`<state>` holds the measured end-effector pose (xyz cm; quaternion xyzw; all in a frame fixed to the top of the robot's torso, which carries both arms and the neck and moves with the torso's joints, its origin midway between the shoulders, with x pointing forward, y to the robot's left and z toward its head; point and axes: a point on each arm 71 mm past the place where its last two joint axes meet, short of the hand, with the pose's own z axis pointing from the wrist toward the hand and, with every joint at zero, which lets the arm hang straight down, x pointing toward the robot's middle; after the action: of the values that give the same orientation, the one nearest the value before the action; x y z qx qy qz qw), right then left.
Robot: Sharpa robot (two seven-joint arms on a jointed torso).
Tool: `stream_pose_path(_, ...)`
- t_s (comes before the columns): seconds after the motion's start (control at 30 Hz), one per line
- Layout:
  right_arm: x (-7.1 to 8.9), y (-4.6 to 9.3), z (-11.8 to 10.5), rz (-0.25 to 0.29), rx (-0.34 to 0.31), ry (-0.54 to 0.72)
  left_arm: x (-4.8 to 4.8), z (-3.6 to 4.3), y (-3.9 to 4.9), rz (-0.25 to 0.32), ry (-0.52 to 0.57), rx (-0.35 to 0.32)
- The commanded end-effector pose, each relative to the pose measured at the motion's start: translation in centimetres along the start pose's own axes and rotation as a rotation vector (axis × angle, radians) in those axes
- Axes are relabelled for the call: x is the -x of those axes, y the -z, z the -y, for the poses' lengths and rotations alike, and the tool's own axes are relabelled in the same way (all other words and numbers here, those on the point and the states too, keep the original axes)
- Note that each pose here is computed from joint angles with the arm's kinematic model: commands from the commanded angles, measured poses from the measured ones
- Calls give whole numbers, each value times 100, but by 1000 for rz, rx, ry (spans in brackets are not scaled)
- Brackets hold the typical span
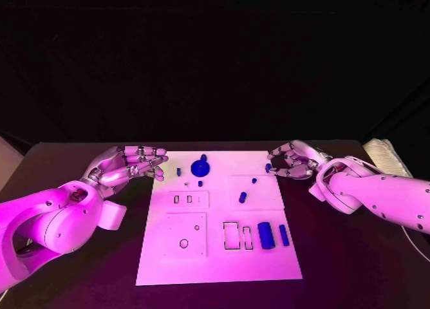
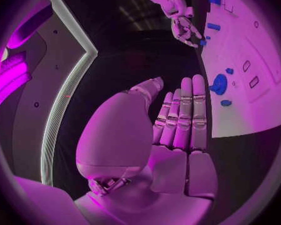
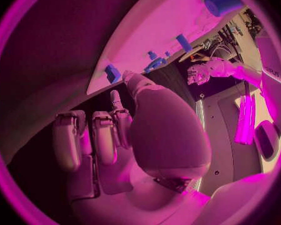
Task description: Assemble the parts on the task board
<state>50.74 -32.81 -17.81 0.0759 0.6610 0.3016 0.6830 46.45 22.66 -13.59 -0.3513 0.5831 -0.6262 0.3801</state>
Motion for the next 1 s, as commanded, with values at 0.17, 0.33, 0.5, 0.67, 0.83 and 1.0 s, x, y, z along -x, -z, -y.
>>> stream_pose_path(0.17, -91, -32, 5, -32, -3, -10, -28, 11, -6, -24, 4, -14)
stream_pose_path(0.33, -149, -31, 21, -49, -10, -5, -20, 11, -2, -22, 3, -13)
stream_pose_path(0.5, -161, -31, 45, -55, -17, 3, -16, 11, -1, -21, 3, -13)
stream_pose_path(0.67, -158, -27, 62, -57, -21, 7, -7, 9, 1, -19, 2, -12)
stream_pose_path(0.83, -154, -26, 70, -55, -23, 9, 1, 7, 1, -17, 1, -11)
stream_pose_path(1.0, -146, -30, 82, -51, -28, 11, 2, 6, -1, -18, 1, -11)
